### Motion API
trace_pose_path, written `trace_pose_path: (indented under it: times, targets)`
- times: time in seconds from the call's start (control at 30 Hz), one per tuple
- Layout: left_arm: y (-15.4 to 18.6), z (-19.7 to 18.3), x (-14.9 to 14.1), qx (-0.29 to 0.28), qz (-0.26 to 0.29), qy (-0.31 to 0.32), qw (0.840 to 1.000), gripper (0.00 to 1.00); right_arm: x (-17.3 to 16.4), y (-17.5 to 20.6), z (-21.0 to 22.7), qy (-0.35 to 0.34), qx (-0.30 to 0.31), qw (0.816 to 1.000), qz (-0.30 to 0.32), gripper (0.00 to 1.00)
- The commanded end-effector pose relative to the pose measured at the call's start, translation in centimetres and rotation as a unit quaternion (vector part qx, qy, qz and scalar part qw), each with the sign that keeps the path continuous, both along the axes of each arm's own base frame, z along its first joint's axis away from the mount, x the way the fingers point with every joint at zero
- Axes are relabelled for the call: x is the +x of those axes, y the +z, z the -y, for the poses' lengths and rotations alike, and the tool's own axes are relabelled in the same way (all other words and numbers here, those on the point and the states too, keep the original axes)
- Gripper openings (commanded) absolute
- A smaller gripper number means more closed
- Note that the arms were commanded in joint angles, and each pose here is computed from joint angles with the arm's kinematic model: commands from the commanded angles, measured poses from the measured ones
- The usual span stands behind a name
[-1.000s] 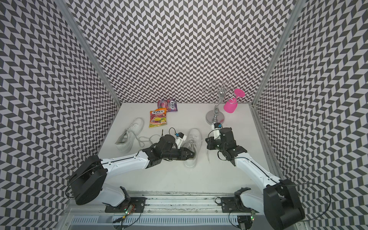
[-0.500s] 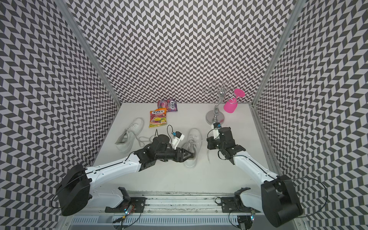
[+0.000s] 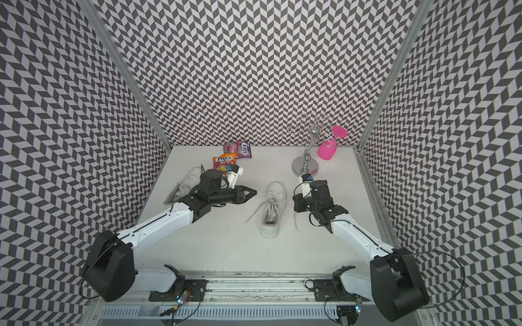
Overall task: Tie the shoes
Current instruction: Cross the shoelace with the shoelace.
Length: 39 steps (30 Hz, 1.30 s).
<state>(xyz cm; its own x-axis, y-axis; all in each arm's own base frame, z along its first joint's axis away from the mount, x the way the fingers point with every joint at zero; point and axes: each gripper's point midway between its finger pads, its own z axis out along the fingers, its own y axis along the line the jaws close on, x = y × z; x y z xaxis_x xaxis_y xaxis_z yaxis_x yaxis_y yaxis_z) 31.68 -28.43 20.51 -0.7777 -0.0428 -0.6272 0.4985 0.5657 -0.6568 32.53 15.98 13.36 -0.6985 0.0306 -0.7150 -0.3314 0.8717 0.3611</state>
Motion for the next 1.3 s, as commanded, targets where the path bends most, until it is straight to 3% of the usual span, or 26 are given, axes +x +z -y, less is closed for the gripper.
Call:
trace_pose_path:
  times: [0.0,0.4,0.63,1.27]
  targets:
    - [-0.5,1.1,0.5,0.003,0.012,-0.056,0.998,0.3,1.0,1.8,-0.5,0.01,0.008,0.999,0.032,0.0]
    - [-4.5,3.6,2.6,0.028,-0.011,-0.108,0.994,0.38,0.9,1.8,-0.6,0.015,0.011,0.999,0.032,0.0]
    - [-5.9,5.3,2.3,0.039,-0.023,-0.133,0.99,0.42,0.9,1.9,-0.7,0.016,0.011,0.999,0.033,0.0]
    - [-7.5,7.2,1.3,0.064,-0.035,-0.152,0.986,0.41,0.7,2.2,-0.6,0.015,0.013,0.999,0.036,0.0]
